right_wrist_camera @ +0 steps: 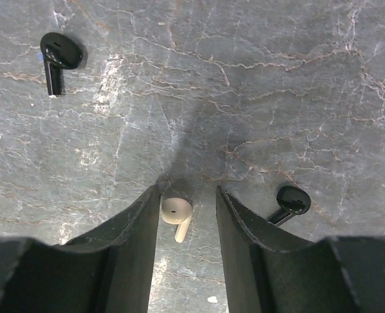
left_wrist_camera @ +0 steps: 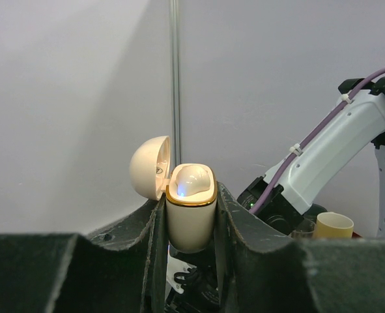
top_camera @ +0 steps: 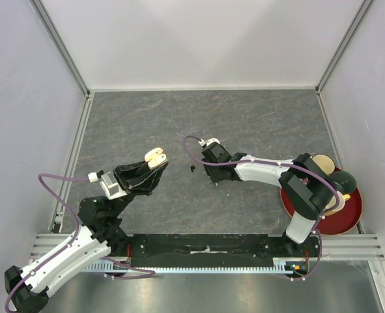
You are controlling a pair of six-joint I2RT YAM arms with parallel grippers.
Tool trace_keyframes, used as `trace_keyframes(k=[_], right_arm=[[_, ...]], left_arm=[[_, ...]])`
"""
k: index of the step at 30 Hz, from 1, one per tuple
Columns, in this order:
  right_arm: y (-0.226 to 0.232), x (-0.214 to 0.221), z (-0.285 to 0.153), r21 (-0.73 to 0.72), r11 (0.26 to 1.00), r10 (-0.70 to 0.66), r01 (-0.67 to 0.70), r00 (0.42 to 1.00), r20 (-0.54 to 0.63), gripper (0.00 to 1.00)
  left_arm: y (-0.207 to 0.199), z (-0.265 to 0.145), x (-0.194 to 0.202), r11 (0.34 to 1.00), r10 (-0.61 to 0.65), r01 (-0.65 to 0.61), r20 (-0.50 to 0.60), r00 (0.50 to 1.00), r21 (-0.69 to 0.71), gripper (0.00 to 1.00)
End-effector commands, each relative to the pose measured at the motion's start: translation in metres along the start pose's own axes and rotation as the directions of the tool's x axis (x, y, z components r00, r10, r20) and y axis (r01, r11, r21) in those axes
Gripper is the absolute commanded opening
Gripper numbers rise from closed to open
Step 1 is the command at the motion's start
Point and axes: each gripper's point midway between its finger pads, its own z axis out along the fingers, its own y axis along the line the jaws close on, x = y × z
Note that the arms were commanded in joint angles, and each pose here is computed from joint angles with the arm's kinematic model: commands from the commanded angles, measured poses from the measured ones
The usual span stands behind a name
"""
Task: Insert the wireless bluetooth earbuds into the charging case
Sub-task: Pick up the earbud from the center of the board.
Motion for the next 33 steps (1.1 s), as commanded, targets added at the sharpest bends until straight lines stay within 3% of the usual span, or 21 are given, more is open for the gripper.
trace_keyframes(k=[1, 21, 28, 33], right_arm=[[0.01, 0.009, -0.003, -0.093, 0.992, -0.087, 0.084, 0.996, -0.023, 0.48], [0.002, 0.022, -0.005, -0.074, 0.992, -0.109, 0.105, 0.993, -0.054, 0.4], [-0.002, 0.021, -0.004, -0.048, 0.994, -0.103, 0.1, 0.993, -0.057, 0.31], [-0.002, 0.013, -0.007, -0.035, 0.997, -0.069, 0.068, 0.997, -0.03, 0.17]], left_arm=[[0.002, 0.001, -0.003, 1.0, -0.008, 0.009, 0.022, 1.0, -0.013, 0.02], [-0.002, 0.006, 0.0, 1.0, -0.02, 0.02, 0.003, 1.0, 0.007, 0.02], [-0.002, 0.007, 0.001, 1.0, -0.025, 0.025, 0.002, 1.0, 0.005, 0.02], [0.0, 0.007, 0.003, 1.0, -0.025, 0.025, -0.003, 1.0, -0.003, 0.02]])
